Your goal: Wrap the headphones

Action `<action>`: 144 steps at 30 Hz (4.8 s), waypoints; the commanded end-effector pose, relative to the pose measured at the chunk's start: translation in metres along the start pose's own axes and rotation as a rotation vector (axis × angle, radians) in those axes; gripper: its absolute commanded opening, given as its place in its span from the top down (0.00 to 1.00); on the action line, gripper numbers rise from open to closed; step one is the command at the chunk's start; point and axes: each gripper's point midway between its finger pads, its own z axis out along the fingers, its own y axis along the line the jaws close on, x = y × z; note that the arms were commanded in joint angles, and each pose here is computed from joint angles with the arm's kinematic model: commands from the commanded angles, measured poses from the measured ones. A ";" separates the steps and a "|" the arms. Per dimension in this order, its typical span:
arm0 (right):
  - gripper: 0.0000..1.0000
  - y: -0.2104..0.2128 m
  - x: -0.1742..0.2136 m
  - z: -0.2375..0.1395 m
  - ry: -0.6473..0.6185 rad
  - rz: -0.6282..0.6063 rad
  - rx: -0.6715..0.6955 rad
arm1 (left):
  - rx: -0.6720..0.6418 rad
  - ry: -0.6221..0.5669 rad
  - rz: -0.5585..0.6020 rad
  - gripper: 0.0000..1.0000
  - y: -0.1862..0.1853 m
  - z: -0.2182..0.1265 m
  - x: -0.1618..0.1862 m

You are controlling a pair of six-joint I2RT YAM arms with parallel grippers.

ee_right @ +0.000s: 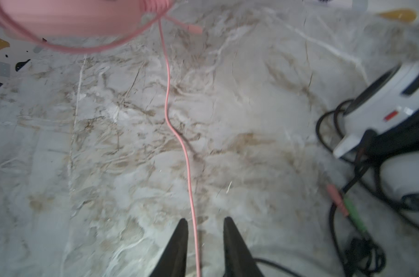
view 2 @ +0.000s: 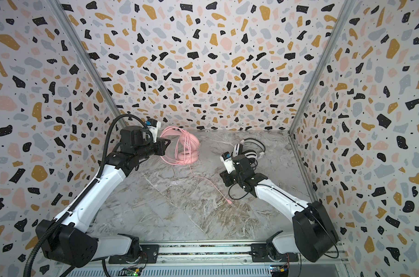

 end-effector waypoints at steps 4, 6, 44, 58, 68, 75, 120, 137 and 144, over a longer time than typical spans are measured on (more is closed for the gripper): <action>0.63 0.021 0.076 -0.016 0.269 0.185 0.041 | 0.039 -0.202 -0.026 1.00 -0.007 -0.005 -0.040; 0.60 0.018 0.096 -0.014 0.340 0.185 0.095 | 0.051 -0.191 -0.033 1.00 -0.008 -0.001 -0.038; 0.95 0.013 0.149 0.015 0.579 0.016 0.169 | 0.031 -0.192 -0.037 1.00 -0.005 -0.003 -0.036; 0.95 0.043 0.047 -0.048 0.201 -0.073 0.178 | -0.293 -0.408 -0.152 1.00 0.060 -0.001 -0.084; 0.95 0.048 -0.033 -0.133 -0.149 -0.115 0.264 | -0.375 -0.355 -0.162 1.00 0.094 0.050 -0.071; 0.96 0.043 -0.078 -0.166 -0.322 -0.158 0.339 | -0.339 -0.282 -0.139 1.00 0.090 0.064 -0.058; 0.96 -0.078 -0.293 -0.097 -0.533 -0.188 0.160 | 0.857 0.082 0.155 1.00 -0.148 -0.008 0.025; 0.97 -0.103 -0.182 -0.015 -0.384 -0.001 -0.072 | 1.033 -0.138 0.211 1.00 -0.191 -0.087 -0.053; 0.96 -0.088 -0.165 -0.008 -0.407 0.010 -0.242 | 1.063 -0.207 0.229 1.00 -0.201 -0.107 -0.076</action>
